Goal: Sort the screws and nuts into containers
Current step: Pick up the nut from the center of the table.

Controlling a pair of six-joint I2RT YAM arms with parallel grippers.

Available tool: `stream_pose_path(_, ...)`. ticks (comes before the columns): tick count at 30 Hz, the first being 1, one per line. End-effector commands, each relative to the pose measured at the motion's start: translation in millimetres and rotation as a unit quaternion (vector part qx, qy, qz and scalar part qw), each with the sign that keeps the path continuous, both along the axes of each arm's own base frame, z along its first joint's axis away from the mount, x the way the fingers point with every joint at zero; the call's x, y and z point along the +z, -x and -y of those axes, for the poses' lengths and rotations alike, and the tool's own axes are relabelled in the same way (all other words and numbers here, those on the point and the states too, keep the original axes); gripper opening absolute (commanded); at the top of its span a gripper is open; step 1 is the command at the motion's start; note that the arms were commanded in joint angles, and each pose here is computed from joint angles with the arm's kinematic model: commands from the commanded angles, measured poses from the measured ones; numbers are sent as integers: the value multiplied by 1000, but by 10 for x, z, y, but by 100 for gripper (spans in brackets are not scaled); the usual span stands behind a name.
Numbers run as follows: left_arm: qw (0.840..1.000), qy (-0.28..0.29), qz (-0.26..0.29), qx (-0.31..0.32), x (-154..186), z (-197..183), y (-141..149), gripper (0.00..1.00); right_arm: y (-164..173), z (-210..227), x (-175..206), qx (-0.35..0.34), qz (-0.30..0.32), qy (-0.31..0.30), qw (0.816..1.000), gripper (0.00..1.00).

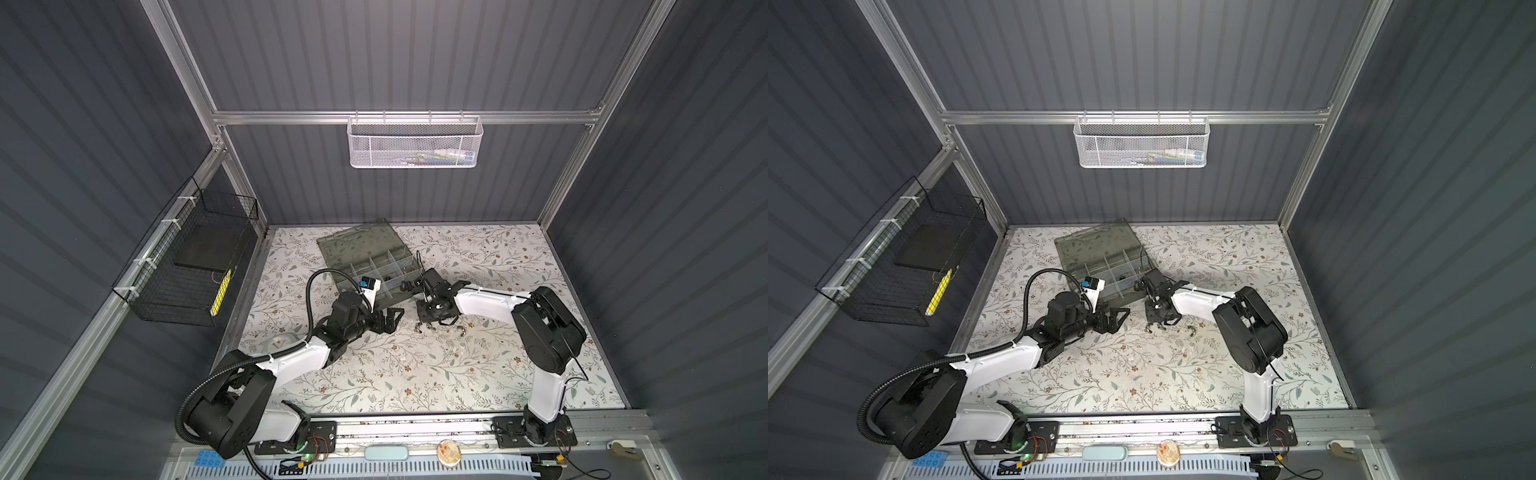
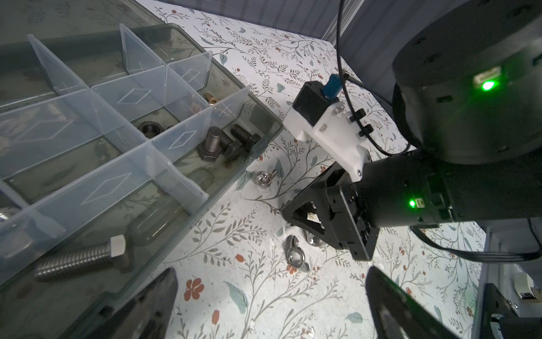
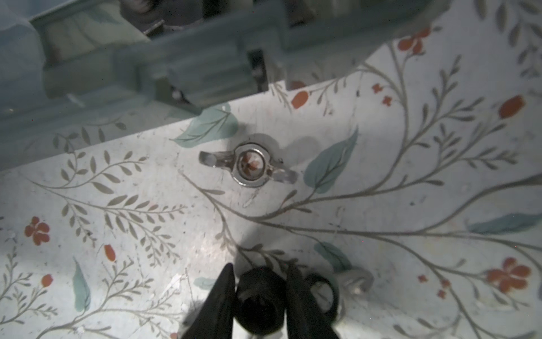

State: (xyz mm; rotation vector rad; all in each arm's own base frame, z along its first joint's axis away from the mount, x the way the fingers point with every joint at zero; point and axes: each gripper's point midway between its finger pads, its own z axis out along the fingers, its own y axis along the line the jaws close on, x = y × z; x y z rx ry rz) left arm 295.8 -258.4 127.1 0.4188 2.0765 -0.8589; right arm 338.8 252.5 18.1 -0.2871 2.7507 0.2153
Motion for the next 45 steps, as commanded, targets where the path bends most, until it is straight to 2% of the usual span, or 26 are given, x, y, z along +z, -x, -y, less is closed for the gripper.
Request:
stream_pose_path(1, 1000, 5, 6, -4, 64, 46, -12, 100, 116, 199, -74, -1, -11, 44, 999, 29)
stream_pose_path(13, 1000, 2, 6, -3, 63, 36, -10, 100, 169, 670, -76, -49, -20, 40, 998, 28)
stream_pose_path(21, 1000, 2, 7, -1, 64, 29, -14, 100, 203, 836, -54, -69, -28, 27, 997, 26)
stream_pose_path(35, 1000, -12, -5, 23, -12, -36, -64, 100, 65, 482, 341, -71, -8, -109, 991, 26)
stream_pose_path(45, 998, 21, -8, 50, 69, -178, -117, 100, -107, 108, 932, -51, 31, -233, 971, 27)
